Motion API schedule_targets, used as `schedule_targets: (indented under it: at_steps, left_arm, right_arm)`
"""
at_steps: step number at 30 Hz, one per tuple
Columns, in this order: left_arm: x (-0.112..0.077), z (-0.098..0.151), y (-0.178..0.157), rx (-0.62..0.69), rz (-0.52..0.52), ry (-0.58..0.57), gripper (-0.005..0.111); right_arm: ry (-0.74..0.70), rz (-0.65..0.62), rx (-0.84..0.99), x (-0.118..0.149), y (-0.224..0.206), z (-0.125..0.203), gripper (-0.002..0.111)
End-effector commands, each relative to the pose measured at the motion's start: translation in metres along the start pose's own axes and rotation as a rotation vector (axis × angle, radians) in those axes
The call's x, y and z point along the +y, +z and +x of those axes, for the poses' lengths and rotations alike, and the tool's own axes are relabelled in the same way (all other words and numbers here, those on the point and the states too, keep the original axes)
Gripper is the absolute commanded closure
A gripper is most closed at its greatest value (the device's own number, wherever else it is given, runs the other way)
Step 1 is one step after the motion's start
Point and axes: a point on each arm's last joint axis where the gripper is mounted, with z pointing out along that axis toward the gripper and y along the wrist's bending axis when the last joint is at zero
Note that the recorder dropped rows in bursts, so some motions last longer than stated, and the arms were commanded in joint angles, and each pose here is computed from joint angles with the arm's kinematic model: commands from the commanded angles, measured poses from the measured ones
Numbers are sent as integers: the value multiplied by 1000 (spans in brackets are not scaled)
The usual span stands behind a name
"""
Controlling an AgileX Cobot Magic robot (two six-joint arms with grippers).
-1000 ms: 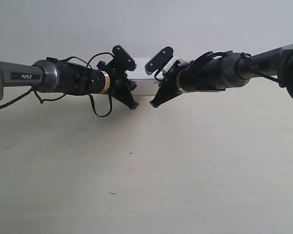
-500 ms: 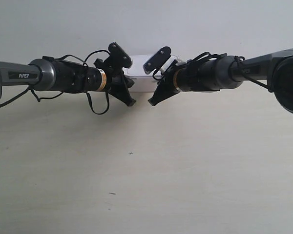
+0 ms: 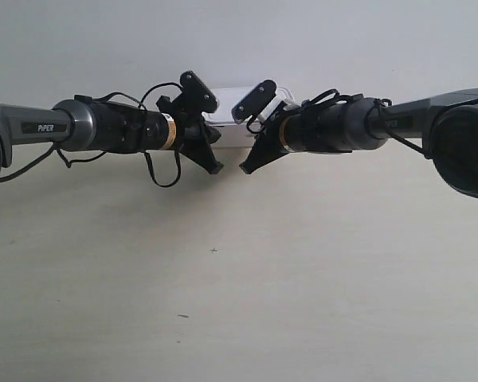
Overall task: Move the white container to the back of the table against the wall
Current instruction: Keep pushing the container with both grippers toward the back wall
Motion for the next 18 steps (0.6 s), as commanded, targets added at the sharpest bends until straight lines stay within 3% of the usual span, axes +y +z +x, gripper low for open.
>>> schedule_targets:
  at_steps: [1,18]
  left_arm:
    - [5,-1,3,-16,-14,-5,107]
    - [7,2,9,-21,-22,12,107]
  right_arm:
    - [0,0,-22,-3,0,-4,108]
    - [15,9,-34,-5,5,-6,108]
